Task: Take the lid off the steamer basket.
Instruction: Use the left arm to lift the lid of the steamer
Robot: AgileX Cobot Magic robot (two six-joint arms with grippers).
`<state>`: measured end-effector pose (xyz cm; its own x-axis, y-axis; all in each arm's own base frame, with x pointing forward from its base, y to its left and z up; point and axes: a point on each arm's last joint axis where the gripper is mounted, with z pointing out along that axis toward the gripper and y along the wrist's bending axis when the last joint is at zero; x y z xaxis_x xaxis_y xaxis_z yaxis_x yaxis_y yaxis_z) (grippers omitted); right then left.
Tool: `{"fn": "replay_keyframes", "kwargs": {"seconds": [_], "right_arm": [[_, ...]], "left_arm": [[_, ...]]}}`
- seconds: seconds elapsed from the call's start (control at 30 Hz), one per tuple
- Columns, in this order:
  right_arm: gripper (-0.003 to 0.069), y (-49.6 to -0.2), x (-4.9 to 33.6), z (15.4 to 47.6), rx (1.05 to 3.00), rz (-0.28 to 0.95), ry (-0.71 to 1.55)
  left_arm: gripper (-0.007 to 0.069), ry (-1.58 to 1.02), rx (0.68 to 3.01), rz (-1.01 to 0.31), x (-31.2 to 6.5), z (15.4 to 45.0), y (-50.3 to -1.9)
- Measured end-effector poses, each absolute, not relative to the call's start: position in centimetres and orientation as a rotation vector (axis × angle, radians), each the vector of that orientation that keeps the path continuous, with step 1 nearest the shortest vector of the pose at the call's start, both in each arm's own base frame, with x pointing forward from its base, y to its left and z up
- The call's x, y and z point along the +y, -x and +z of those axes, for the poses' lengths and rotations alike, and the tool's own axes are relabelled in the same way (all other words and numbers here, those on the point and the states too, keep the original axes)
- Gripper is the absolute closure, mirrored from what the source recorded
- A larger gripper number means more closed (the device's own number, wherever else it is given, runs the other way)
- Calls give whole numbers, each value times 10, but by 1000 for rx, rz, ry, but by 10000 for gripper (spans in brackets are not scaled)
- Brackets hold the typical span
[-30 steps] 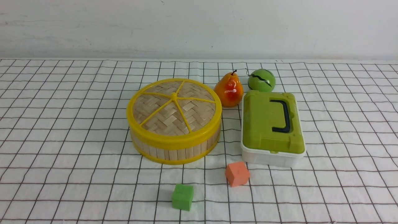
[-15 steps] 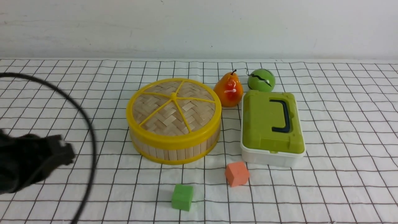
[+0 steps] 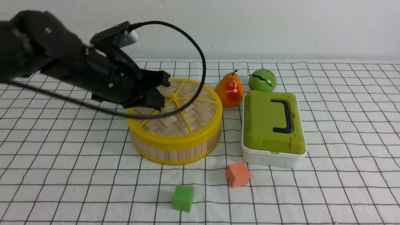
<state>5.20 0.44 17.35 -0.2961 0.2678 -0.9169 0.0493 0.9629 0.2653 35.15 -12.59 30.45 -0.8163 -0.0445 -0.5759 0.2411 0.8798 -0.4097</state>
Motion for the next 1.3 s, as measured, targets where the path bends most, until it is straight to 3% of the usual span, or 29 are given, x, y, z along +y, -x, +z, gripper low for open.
{"fn": "replay_keyframes", "kwargs": {"seconds": [0.1, 0.27, 0.37, 0.53, 0.8, 0.9, 1.03, 1.3], "right_arm": [[419, -52, 4, 173, 1865, 218, -231], [419, -52, 4, 173, 1865, 218, -231], [419, -52, 4, 173, 1865, 218, -231], [419, -52, 4, 173, 1865, 218, -231], [419, -52, 4, 173, 1865, 218, -231], [419, -52, 4, 173, 1865, 218, -231], [419, -52, 4, 173, 1865, 218, -231], [419, -52, 4, 173, 1865, 218, -231]], "left_arm": [[616, -101, 2508, -537, -129, 304, -386], [519, -115, 2526, -439, -135, 302, -418], [421, -235, 2497, -334, -158, 300, -433], [344, -313, 2493, -247, -189, 282, -444], [347, -214, 2530, -192, -187, 263, -453], [390, -213, 2529, -192, -187, 263, -453], [528, -210, 2529, -197, -188, 263, -453], [523, -218, 2530, -193, -185, 275, -447]]}}
